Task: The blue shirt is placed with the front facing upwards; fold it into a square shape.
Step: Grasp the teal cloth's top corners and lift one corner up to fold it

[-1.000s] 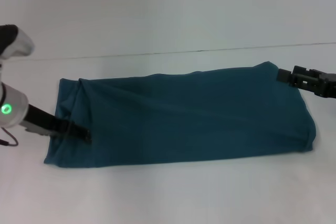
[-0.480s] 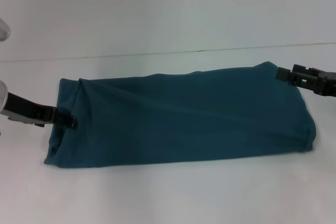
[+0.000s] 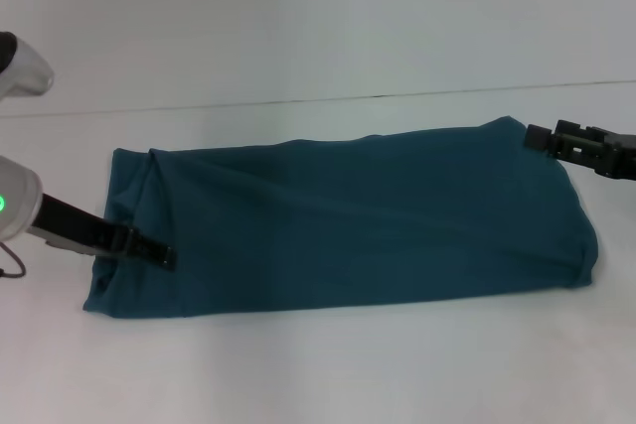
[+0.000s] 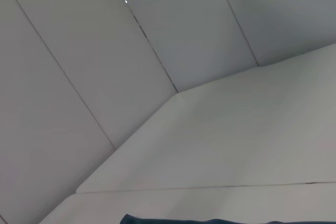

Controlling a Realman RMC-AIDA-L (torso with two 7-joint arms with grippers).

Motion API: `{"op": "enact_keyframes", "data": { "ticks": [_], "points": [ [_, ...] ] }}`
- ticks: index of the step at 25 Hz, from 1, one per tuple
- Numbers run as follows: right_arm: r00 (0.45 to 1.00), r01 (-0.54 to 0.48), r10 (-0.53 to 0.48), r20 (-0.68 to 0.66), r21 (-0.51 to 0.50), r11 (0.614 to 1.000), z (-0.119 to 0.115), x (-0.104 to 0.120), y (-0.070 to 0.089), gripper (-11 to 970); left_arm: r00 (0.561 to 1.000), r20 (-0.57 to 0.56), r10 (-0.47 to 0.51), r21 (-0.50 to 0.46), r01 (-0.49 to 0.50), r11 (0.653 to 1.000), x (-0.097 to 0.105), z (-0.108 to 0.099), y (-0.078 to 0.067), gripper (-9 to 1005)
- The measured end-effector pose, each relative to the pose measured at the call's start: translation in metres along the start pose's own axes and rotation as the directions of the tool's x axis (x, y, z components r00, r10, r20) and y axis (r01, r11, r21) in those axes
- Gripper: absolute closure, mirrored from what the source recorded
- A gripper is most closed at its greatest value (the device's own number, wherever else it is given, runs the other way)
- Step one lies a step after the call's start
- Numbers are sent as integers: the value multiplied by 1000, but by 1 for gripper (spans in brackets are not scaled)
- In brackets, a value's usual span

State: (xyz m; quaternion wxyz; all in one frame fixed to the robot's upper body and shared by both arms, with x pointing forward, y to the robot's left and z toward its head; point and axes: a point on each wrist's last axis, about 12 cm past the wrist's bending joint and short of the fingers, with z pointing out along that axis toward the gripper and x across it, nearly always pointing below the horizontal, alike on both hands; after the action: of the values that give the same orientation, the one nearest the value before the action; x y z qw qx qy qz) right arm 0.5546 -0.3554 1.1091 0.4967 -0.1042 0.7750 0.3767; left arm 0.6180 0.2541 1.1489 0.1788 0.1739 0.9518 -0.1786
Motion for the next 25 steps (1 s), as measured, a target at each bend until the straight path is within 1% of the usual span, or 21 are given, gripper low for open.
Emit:
{"op": "enact_keyframes", "data": {
  "ticks": [3,6,15,20,25],
  "points": [
    [1000,-1,1,-2,3,1000,0,1,0,35,1000,-8,13,16,-13,1000,2,6,-5,92],
    [1000,-2,2,-4,4,1000,1,1,-1,35,1000,-7,19,20,-18,1000,3,11,-6,92],
    [1000,-2,2,-5,2,1000,1,1,0,34,1000,-3,-14,2,14,1000,10,26,1,91],
    [1000,-2,2,-5,1,1000,1,1,0,35,1000,-3,-18,3,18,1000,12,28,2,91],
    [1000,-2,2,-5,2,1000,1,1,0,35,1000,5,-15,5,15,1000,10,24,1,91]
  ]
}}
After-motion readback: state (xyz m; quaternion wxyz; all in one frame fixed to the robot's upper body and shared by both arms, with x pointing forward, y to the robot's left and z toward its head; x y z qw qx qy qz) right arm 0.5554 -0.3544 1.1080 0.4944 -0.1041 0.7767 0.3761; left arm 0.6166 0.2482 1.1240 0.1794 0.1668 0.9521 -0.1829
